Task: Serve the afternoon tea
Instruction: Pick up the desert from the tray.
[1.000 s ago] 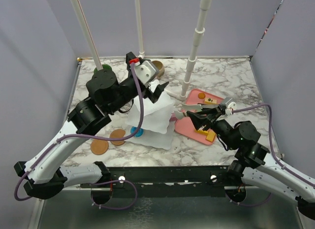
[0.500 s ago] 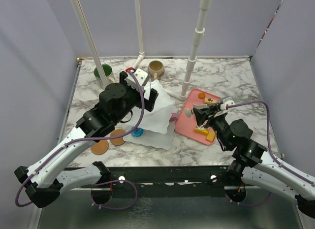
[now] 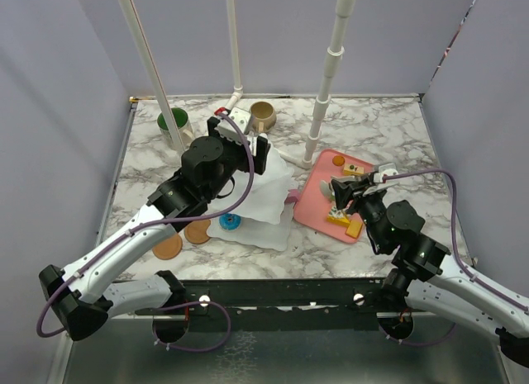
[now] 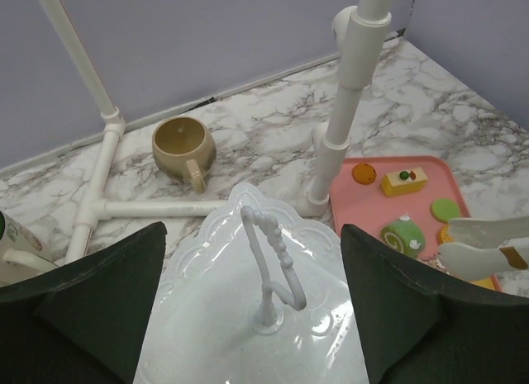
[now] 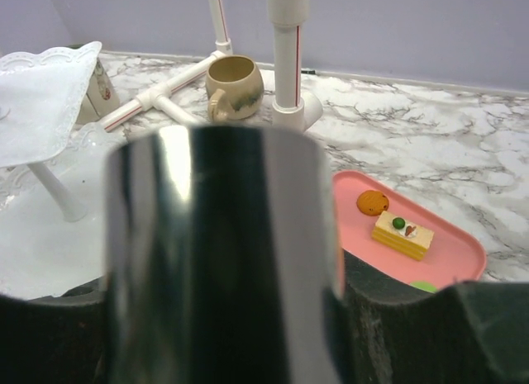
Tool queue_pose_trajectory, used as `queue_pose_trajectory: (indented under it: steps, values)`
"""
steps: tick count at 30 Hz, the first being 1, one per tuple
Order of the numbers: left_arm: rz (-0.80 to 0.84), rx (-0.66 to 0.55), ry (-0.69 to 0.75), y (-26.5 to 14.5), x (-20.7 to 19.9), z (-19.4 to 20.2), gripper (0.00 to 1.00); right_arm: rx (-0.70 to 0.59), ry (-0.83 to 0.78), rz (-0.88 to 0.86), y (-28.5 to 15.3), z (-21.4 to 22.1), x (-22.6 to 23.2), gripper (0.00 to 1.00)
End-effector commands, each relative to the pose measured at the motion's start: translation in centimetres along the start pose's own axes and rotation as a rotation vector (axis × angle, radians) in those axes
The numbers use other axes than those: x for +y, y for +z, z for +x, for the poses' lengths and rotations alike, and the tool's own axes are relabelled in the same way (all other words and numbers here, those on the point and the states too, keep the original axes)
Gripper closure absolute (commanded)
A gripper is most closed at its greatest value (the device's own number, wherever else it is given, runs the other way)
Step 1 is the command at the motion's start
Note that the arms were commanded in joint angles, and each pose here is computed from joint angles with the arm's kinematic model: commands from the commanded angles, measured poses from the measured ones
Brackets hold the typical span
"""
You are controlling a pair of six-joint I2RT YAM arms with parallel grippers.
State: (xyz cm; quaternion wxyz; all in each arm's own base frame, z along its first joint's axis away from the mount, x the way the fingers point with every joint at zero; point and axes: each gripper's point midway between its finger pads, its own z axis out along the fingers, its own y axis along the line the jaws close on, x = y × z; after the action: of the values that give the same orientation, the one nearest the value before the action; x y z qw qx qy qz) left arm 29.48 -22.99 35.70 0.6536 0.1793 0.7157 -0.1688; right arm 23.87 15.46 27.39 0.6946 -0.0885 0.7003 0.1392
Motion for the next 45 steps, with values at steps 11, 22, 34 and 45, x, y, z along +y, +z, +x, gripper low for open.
queue_pose_trajectory:
  steps: [11,22,34,45]
  values:
    - [-0.052,-0.082,-0.057,2.9,2.0,-0.3,0.30,0.037,0.008,0.102,0.1,1.8,-1.6,0.48]
    - [-0.027,-0.141,-0.041,3.7,1.8,-1.3,0.58,0.041,0.019,0.126,0.0,2.3,-2.0,0.49]
    - [-0.032,-0.244,0.015,3.9,2.1,-4.3,0.71,0.072,0.054,0.277,0.3,4.6,-3.9,0.49]
    - [0.014,-0.253,0.023,3.5,1.5,-4.9,0.73,0.112,0.055,0.407,0.0,7.6,-5.6,0.42]
